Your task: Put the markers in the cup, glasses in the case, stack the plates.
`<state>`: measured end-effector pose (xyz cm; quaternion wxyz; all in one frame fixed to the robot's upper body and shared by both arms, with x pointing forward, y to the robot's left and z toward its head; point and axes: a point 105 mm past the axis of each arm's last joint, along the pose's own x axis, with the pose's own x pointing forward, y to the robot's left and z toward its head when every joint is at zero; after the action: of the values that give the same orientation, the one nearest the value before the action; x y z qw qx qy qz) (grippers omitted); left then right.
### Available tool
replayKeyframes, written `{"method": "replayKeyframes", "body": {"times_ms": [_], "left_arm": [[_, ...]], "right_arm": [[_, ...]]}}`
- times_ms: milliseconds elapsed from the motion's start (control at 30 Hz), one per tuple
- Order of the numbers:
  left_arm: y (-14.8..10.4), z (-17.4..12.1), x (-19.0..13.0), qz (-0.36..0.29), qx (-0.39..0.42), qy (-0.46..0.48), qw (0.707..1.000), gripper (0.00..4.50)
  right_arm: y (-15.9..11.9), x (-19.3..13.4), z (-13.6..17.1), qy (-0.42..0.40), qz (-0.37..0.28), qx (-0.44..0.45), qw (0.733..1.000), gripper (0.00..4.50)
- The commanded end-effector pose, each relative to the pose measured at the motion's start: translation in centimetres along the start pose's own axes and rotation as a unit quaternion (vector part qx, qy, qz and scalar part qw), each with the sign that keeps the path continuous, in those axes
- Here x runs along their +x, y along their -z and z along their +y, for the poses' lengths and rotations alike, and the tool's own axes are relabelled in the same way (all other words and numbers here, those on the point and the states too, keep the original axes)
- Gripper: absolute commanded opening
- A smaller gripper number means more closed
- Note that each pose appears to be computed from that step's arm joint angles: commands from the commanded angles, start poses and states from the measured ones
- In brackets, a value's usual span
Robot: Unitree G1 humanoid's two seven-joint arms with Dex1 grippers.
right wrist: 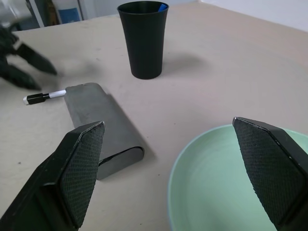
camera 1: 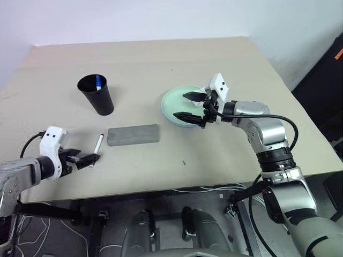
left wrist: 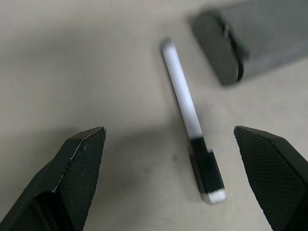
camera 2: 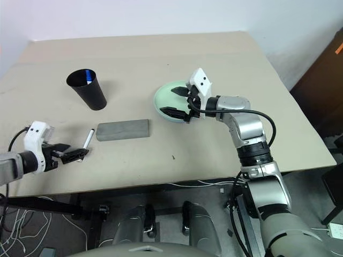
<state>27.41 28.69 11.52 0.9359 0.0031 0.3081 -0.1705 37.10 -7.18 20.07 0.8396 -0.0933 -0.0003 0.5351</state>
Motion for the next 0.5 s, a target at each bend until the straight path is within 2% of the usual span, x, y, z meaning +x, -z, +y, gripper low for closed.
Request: {"method": "replayKeyframes", "body": {"times_ms": [33,233,333,500], "left_arm": [[0.0,0.3,0.8,0.025,0.018,-0.028,0.999,4.48],[0.7,0.6,2.0,0.080,0.013,-0.043,0.996,4.48],[0.9,0.7,2.1,0.093,0.008,-0.044,0.995,3.89],[0.7,1.1,2.1,0.100,-0.004,-0.049,0.994,2.13]], "right_arm": [[-1.5,-0.5,-0.2,0.010,-0.017,-0.016,1.000,4.50],[-1.0,-1.0,-0.3,0.027,-0.012,-0.008,1.000,4.50],[-0.9,-1.2,-0.4,0.036,-0.010,-0.008,0.999,4.50],[-0.8,-1.5,-0.6,0.048,-0.009,-0.009,0.999,4.50]]}}
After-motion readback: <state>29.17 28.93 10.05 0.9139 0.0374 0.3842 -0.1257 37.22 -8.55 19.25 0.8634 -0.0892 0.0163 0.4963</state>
